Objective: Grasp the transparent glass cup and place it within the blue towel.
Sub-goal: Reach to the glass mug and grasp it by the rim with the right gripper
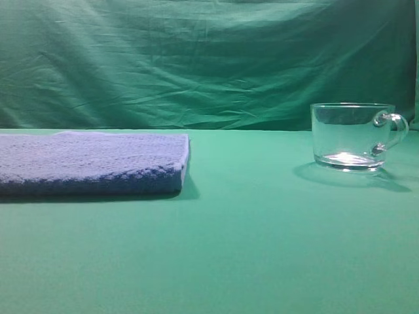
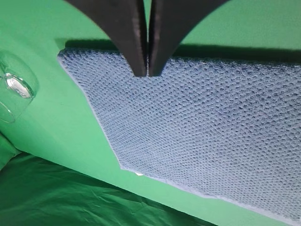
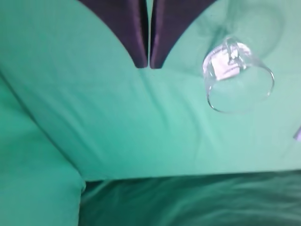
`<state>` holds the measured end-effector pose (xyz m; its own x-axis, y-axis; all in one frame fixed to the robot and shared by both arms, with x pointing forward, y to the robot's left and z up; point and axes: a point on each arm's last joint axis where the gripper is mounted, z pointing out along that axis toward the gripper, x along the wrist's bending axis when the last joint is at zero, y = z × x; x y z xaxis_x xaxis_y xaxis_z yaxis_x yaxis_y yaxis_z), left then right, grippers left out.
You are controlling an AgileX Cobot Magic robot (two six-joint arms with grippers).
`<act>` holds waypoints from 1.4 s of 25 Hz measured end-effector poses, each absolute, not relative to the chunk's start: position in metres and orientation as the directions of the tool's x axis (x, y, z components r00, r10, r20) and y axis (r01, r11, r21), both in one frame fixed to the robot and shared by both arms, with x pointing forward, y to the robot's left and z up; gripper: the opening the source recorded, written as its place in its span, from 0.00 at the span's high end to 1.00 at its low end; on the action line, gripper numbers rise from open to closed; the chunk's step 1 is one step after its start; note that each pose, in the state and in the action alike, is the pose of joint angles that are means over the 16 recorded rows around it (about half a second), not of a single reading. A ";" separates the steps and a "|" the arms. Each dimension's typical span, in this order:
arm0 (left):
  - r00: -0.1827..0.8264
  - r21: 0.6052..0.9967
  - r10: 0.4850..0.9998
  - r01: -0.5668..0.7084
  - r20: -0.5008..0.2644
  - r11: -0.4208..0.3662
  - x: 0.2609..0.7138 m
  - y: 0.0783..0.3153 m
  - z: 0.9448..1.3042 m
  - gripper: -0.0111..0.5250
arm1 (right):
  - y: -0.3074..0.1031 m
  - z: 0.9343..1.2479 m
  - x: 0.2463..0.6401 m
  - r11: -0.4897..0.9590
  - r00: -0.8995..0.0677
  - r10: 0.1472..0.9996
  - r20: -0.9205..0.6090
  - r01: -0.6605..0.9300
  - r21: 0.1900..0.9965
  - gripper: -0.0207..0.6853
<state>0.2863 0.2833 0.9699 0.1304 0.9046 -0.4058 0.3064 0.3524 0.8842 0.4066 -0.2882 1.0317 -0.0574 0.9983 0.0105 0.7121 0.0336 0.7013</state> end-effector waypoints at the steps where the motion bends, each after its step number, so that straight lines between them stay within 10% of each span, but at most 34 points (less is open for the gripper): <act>1: 0.130 0.884 0.905 0.306 -0.406 0.352 0.286 0.283 0.970 0.98 | -0.285 1.031 0.413 0.054 -0.077 0.997 0.005 0.739 0.672 0.97; 11: 0.130 0.884 0.905 0.306 -0.406 0.352 0.286 0.283 0.970 0.98 | -0.241 1.013 0.456 0.303 -0.331 0.943 -0.037 0.808 0.506 0.88; 27: 0.130 0.884 0.905 0.306 -0.406 0.352 0.286 0.283 0.970 0.98 | -0.208 0.976 0.492 0.390 -0.430 0.901 -0.059 0.742 0.545 0.15; 35: 0.130 0.884 0.905 0.306 -0.406 0.352 0.286 0.283 0.970 0.98 | -0.203 0.952 0.508 0.387 -0.427 0.902 -0.063 0.734 0.559 0.31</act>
<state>0.2863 0.2833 0.9699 0.1304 0.9046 -0.4058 0.3064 0.3524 0.8842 0.5077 -0.2027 0.9520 -0.4273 0.9019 -0.0629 0.7335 0.3866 0.5590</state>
